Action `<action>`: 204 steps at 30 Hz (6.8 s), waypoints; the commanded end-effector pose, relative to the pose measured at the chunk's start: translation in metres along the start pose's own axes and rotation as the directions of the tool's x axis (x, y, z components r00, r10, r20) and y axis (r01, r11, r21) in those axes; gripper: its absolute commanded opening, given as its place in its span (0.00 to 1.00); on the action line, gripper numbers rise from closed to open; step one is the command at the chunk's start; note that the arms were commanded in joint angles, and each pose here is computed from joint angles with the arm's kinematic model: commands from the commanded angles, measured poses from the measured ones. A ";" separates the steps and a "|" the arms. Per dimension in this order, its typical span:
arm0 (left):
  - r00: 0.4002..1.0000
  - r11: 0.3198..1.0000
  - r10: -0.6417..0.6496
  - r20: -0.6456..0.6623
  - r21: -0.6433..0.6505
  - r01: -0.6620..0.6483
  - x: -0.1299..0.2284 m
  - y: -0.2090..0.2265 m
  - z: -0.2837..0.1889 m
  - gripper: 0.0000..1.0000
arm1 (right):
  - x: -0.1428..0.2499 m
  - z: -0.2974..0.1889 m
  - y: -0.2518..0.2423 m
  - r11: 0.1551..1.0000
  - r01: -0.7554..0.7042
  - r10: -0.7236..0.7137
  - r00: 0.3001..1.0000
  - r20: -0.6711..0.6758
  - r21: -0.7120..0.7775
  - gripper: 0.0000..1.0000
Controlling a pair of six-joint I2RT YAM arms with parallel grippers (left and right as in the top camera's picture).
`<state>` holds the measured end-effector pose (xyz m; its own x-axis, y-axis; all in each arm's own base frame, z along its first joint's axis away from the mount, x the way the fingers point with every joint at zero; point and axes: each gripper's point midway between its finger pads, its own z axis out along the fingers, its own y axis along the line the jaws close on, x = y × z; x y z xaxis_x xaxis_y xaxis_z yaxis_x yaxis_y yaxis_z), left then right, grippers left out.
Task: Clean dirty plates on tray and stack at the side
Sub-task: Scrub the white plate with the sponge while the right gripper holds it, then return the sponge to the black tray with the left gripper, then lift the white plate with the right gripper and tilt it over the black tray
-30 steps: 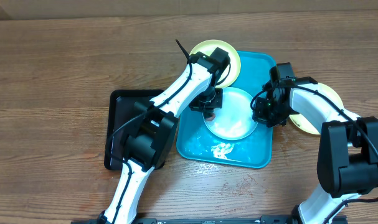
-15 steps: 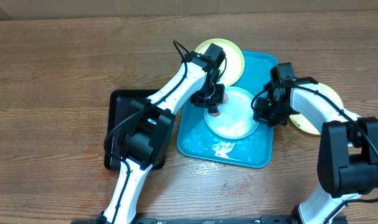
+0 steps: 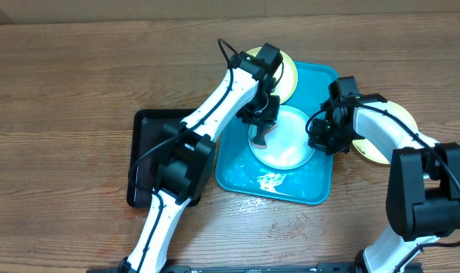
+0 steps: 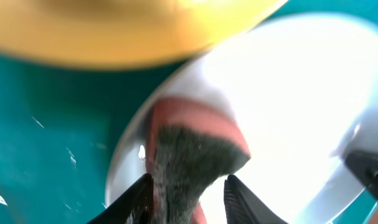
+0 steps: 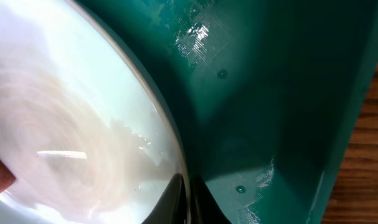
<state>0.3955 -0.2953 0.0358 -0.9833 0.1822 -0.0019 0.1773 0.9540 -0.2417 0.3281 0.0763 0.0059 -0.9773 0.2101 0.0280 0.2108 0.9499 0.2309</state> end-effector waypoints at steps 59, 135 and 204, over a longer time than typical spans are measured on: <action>0.999 0.962 0.035 -0.016 0.272 -0.029 0.002 -0.064 0.052 0.04 | 0.011 0.012 -0.022 0.996 -0.011 0.014 0.999 -0.031 0.093 0.04; 0.973 0.973 0.086 -0.213 0.227 -0.036 0.068 -0.086 0.067 0.04 | 0.013 0.012 -0.022 0.995 -0.011 0.015 0.999 -0.039 0.096 0.04; 0.786 0.831 -0.492 0.375 -0.068 0.552 0.084 0.203 -0.229 0.77 | -0.006 -0.051 0.002 0.991 0.040 -0.046 0.998 0.041 0.127 0.04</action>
<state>0.3573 -0.0426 0.1416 -0.9227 -0.3755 -0.0870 -0.3753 0.9267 -0.0190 0.3046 0.0686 0.0172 -0.9689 0.2102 0.1307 0.2292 0.9612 0.1535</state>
